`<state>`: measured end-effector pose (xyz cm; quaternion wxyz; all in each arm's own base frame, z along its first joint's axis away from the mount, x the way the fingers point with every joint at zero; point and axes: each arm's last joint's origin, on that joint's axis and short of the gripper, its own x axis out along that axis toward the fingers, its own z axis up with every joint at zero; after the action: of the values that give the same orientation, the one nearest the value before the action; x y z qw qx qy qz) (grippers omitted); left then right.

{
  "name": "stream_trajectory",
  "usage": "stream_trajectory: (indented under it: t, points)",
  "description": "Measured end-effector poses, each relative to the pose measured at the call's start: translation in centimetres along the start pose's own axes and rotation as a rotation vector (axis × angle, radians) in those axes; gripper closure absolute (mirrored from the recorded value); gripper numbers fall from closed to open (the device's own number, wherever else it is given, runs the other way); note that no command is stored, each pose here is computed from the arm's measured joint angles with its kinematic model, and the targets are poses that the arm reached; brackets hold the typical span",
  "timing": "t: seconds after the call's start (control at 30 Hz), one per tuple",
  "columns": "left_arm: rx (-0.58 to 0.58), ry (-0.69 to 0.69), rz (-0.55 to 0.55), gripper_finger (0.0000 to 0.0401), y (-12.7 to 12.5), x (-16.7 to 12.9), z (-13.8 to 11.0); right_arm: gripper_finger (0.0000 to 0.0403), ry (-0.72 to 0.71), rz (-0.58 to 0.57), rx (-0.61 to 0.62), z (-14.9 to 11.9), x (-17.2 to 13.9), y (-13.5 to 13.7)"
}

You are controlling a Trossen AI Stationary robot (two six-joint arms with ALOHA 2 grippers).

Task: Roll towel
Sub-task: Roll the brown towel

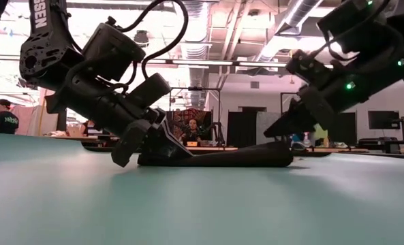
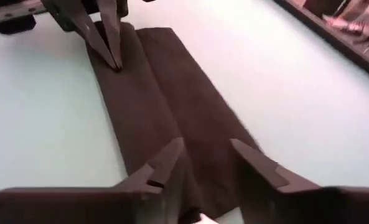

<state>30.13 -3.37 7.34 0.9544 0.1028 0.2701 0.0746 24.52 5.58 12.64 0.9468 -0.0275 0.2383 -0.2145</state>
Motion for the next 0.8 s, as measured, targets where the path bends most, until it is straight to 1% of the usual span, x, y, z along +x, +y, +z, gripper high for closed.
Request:
stream_trajectory:
  t: [0.07,0.13,0.23,0.3,0.4,0.57,0.63,0.7,0.8]
  points:
    - [0.002,0.007,-0.002,0.0401,0.0,0.0,0.0,0.0232,-0.009,0.003,-0.06,0.4,-0.3,-0.2]
    - [0.013,0.018,-0.008,0.0401,0.0,0.0,-0.1,0.0218,-0.031,0.041,-0.174,0.8,-0.8,0.0]
    - [0.021,0.031,-0.038,0.0401,0.2,0.1,-0.3,0.0219,-0.046,0.109,-0.386,0.9,-1.1,0.5]
    - [0.017,0.037,-0.085,0.0401,0.5,0.2,-0.4,0.0234,-0.04,0.141,-0.46,0.8,-0.9,0.4]
    - [0.023,0.047,-0.133,0.0401,0.9,0.3,-0.6,0.0279,-0.017,0.188,-0.473,0.5,-0.1,-0.1]
    - [0.04,0.052,-0.163,0.0401,1.4,0.5,-0.7,0.0379,0.027,0.208,-0.465,0.0,1.1,-0.8]
    - [0.035,0.053,-0.187,0.0401,1.6,0.5,-0.8,0.0392,0.047,0.215,-0.466,-0.4,1.6,-1.0]
    - [0.032,0.061,-0.209,0.0401,1.8,0.6,-0.9,0.0387,0.078,0.209,-0.461,-0.9,2.1,-1.1]
    - [0.024,0.068,-0.21,0.0401,2.0,0.6,-0.9,0.0384,0.108,0.202,-0.442,-1.7,2.9,-1.2]
